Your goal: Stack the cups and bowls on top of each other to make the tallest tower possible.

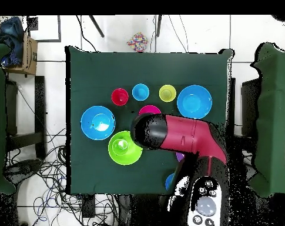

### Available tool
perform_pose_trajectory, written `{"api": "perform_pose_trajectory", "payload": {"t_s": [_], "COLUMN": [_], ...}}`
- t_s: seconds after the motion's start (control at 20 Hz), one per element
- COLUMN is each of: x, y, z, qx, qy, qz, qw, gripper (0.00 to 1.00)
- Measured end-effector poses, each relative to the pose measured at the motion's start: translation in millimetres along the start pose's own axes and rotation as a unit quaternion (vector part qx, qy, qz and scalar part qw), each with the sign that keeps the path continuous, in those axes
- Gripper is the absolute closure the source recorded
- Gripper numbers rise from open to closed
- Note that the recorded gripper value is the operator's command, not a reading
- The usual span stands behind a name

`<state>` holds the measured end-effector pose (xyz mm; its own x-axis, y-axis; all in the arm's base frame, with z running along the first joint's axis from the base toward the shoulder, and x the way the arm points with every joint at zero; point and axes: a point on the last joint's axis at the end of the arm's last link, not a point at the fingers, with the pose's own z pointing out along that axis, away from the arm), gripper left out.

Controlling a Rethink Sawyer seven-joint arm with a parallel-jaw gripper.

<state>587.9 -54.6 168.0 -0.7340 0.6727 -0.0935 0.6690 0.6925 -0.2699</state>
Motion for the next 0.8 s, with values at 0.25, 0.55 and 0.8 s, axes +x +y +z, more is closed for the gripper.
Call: {"api": "perform_pose_trajectory", "payload": {"t_s": [0.25,0.55,0.8], "x": [13.6,34.2,52.1], "y": [12,33,52], "z": [-7,-16,-17], "qx": [0.008,0.02,0.036], "qy": [-0.008,-0.007,0.002], "qz": [-0.015,-0.034,-0.039], "qw": [0.9998,0.9992,0.9986], "gripper": [0.0,0.0,0.0]}}
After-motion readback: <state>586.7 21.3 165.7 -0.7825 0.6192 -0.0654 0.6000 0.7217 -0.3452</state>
